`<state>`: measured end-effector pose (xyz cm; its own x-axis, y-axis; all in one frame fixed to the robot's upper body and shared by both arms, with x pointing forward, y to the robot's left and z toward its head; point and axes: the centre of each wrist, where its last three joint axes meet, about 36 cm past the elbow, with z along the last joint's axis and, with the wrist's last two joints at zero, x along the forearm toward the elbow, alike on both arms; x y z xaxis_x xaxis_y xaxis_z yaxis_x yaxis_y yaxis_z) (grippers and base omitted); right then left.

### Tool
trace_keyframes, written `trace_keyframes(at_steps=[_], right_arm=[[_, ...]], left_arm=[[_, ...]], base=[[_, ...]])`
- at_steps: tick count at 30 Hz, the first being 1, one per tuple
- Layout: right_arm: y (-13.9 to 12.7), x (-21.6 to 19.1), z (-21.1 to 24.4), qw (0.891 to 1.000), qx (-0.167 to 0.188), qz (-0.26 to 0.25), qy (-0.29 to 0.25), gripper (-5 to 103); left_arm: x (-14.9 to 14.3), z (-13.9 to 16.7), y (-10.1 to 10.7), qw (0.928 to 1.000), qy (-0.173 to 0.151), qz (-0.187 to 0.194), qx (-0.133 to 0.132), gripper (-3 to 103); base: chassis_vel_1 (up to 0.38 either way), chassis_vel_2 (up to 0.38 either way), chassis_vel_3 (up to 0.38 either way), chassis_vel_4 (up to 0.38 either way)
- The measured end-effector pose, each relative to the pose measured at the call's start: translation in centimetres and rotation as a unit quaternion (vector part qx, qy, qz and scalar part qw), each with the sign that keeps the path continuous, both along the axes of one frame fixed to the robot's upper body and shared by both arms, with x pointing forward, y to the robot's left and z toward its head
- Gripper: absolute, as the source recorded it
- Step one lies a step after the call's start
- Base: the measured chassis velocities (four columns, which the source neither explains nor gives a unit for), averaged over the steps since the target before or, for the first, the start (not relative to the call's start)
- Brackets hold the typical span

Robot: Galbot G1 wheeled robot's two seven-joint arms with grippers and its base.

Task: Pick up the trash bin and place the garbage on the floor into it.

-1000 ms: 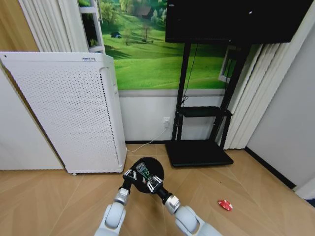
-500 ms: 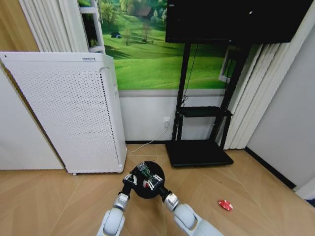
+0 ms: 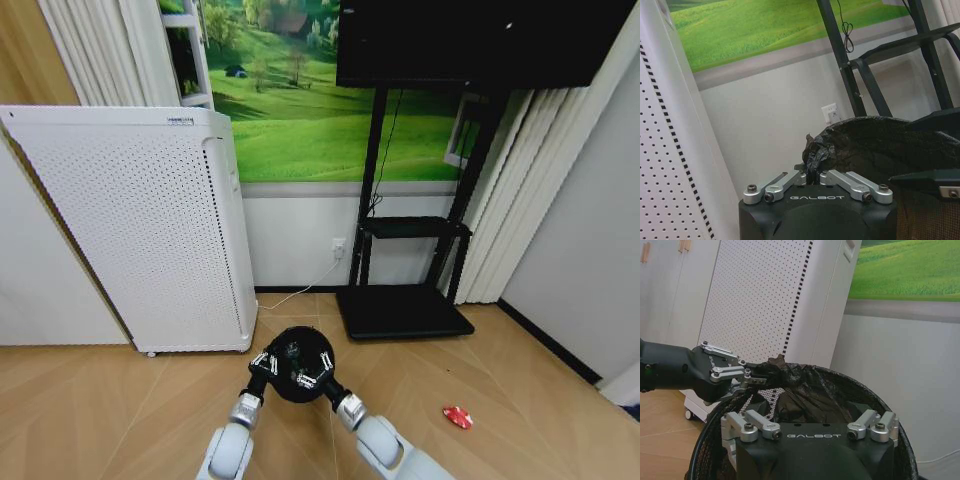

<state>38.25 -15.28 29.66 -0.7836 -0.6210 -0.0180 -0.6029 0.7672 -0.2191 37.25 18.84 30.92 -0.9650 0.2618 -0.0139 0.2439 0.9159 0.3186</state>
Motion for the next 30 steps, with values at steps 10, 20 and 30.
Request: trace_keyframes(at_steps=[10, 20, 30], right_arm=[[-5.6, 0.6, 1.8, 0.989, -0.003, -0.144, 0.029, 100], [-13.9, -0.2, 2.4, 0.957, 0.03, -0.267, 0.112, 100], [-18.3, 0.0, 1.4, 0.93, 0.039, -0.332, 0.154, 100]], left_arm=[[-1.0, 2.1, 3.2, 0.9995, -0.022, 0.018, 0.009, 6], [-3.1, 5.8, 7.6, 0.9968, -0.055, 0.058, 0.009, 6], [-5.6, 9.4, 11.3, 0.9914, -0.079, 0.104, 0.009, 6]], base=[[0.0, 0.0, 0.0, 0.0], [0.0, 0.0, 0.0, 0.0], [0.0, 0.0, 0.0, 0.0]])
